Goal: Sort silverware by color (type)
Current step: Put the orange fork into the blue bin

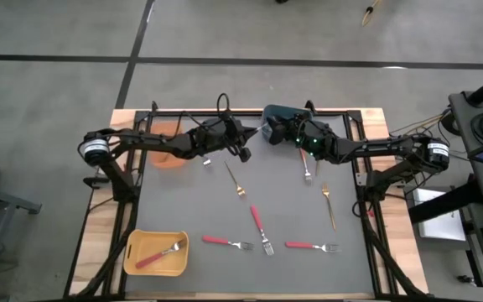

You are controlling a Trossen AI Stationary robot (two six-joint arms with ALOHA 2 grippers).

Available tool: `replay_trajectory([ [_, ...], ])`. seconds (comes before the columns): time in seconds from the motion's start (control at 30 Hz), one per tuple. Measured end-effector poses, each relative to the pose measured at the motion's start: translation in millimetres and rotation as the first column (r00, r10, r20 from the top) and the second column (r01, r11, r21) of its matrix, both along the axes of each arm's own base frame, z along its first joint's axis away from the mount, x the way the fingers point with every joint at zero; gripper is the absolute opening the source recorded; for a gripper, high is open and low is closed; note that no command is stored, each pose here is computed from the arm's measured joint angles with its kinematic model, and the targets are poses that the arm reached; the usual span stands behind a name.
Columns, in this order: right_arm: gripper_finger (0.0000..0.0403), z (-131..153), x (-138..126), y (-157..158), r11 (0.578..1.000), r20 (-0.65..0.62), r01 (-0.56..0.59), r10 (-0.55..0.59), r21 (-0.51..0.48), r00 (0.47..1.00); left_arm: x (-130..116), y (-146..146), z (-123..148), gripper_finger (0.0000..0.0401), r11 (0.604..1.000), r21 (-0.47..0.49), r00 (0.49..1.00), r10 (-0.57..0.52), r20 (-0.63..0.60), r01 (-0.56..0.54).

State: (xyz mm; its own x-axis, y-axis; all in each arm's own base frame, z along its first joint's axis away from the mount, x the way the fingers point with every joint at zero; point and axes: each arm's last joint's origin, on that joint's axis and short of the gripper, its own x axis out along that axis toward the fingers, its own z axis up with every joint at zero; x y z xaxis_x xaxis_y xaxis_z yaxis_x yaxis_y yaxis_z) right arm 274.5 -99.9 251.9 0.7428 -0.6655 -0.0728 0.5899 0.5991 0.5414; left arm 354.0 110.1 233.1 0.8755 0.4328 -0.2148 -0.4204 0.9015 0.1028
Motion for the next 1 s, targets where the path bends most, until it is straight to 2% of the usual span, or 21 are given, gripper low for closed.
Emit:
replay_trajectory([
  [0.37, 0.0016, 0.1, -0.2, -0.4, 0.999, -0.027, 0.004, -0.005, -0.033, 1.000, 0.0, 0.0, -0.1, 0.0000, 1.000, 0.000, 1.000, 0.000, -0.002, 0.000],
  [0.57, 0.0009, 0.4, 0.0, 0.0, 0.999, -0.044, -0.006, 0.004, -0.054, 0.999, -0.1, 0.0, -0.5, 0.0002, 1.000, -0.001, 1.000, -0.001, -0.005, 0.001],
  [1.0, 0.0008, -4.8, 0.6, 1.8, 0.993, -0.135, -0.085, 0.074, -0.079, 0.988, -0.5, -0.2, -1.9, 0.0047, 1.000, -0.012, 1.000, -0.023, -0.019, 0.023],
])
